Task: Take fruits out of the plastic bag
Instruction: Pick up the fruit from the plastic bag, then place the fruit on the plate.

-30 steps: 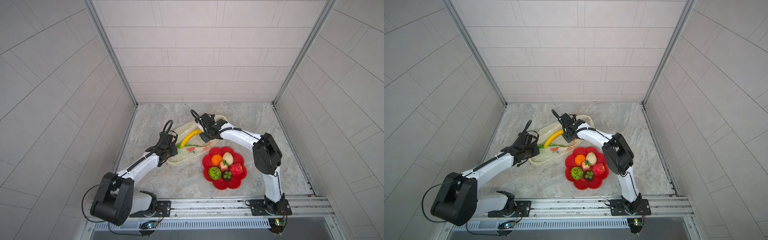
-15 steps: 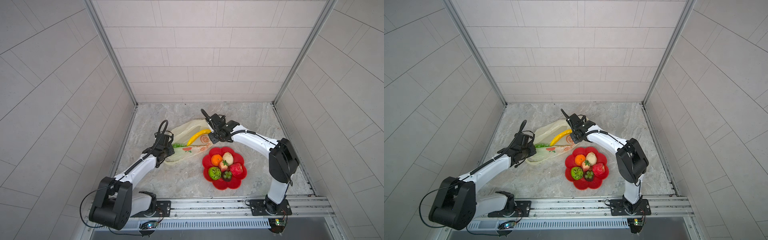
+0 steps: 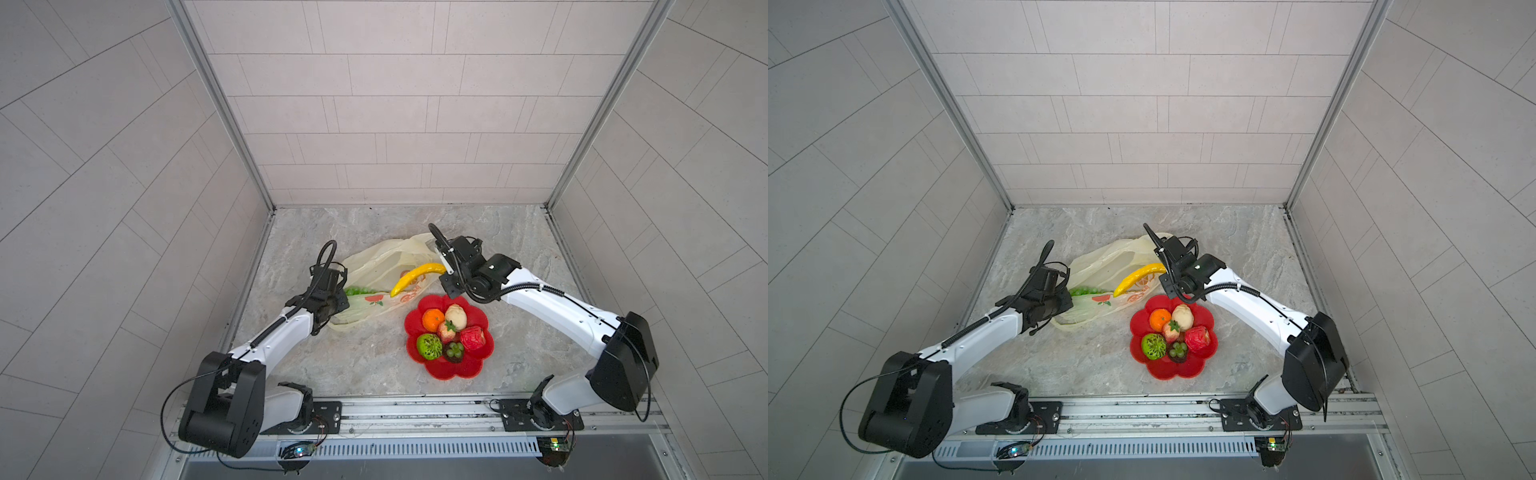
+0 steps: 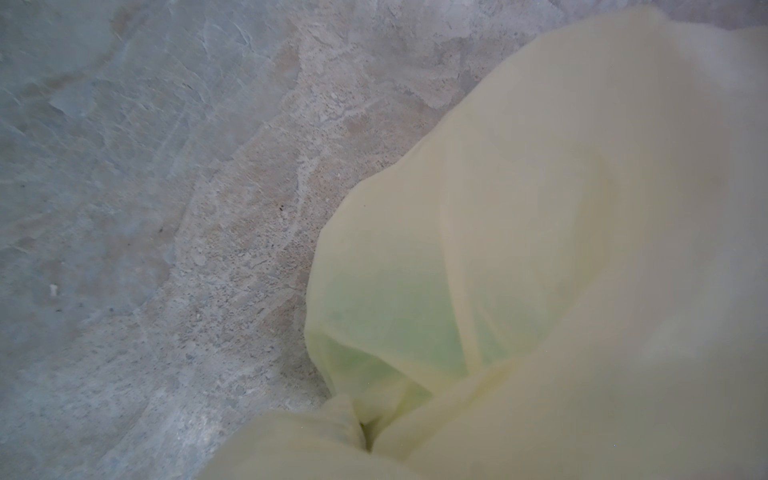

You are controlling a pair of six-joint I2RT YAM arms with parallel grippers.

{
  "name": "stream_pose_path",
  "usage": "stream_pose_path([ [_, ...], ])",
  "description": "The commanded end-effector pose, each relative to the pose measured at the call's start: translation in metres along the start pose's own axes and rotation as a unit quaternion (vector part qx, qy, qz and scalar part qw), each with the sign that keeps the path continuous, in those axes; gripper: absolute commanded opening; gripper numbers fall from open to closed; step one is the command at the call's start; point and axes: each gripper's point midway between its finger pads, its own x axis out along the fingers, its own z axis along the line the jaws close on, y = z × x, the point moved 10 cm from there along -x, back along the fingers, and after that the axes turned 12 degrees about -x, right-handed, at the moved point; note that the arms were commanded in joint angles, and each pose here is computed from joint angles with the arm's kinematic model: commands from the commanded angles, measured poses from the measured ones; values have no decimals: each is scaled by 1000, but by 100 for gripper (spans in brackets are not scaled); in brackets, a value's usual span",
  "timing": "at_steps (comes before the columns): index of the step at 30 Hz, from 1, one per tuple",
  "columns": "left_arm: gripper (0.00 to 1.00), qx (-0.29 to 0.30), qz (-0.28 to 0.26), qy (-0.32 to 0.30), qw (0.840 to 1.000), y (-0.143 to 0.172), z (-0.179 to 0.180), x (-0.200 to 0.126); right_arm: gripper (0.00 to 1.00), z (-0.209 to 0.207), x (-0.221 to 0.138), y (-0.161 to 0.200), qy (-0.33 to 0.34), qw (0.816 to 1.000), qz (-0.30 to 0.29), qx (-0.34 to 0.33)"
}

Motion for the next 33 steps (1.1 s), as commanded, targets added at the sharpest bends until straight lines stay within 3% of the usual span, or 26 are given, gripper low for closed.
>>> stream_pose_path([
  [1,14,-4,7,-8,1000,1,3,1,10,0,2,24,20,999,43,8],
  [9,14,-5,11,-7,1000,1,2,3,10,8,-1,38,36,997,68,-2],
  [33,14,-4,9,-8,1000,1,2,3,10,26,33,52,85,987,129,-45],
])
